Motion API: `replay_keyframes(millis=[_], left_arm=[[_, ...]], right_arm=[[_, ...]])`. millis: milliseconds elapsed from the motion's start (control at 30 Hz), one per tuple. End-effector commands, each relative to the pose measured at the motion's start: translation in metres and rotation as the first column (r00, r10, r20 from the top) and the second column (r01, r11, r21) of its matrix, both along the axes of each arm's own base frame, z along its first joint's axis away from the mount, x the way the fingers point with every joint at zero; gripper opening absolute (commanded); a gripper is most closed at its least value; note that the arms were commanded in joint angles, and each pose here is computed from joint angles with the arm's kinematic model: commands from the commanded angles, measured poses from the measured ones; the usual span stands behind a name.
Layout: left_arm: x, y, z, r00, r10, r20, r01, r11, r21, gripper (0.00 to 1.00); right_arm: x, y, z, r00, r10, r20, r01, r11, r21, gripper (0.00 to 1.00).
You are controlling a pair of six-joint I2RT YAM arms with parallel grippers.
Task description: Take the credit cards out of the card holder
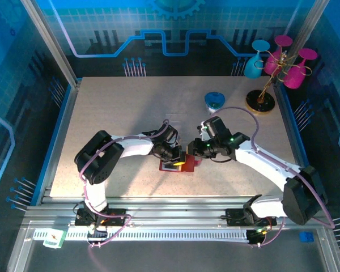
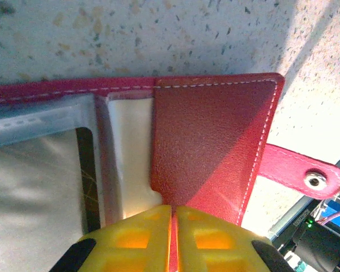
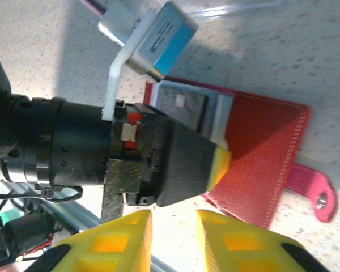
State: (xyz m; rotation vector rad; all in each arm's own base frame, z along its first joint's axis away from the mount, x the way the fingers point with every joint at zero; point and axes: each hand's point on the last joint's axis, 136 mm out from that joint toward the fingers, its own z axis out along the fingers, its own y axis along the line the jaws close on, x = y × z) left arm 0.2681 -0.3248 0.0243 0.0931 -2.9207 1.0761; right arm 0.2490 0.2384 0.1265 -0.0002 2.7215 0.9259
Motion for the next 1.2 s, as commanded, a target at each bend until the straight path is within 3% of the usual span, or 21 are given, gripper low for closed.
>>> replay_keyframes(millis=[0,100,300,567,967,1167], left_arm=[[-0.006,0.003,-0.009,0.999,0.018,-0.031,-0.017,1.000,0.006,0.11],[-0.004,0.003,-0.005,0.999,0.033,-0.026,-0.033,0.999,-0.002,0.11],[0.008,0.000,0.018,0.998,0.060,0.016,-0.059,0.997,-0.058,0.16],[0.014,0.038,0.030,0.991,0.127,0.051,-0.126,0.992,-0.011,0.18],[-0.012,0.082,-0.007,0.983,0.182,-0.013,-0.179,0.978,0.110,0.16],[-0.012,0.092,-0.016,0.975,0.221,-0.022,-0.217,0.968,0.125,0.15]], right_arm=[[-0.010,0.003,-0.027,0.995,-0.030,-0.094,0.030,1.000,-0.002,0.17],[-0.009,-0.007,-0.043,0.994,-0.059,-0.094,0.055,0.997,-0.050,0.14],[-0.010,-0.001,-0.062,0.990,-0.024,-0.139,0.022,1.000,-0.021,0.12],[-0.002,0.001,-0.080,0.986,-0.013,-0.164,0.005,0.999,-0.048,0.10],[0.009,-0.002,-0.099,0.984,-0.003,-0.178,-0.010,0.997,-0.075,0.06],[0.007,-0.016,-0.121,0.981,-0.017,-0.194,-0.016,0.986,-0.167,0.03]])
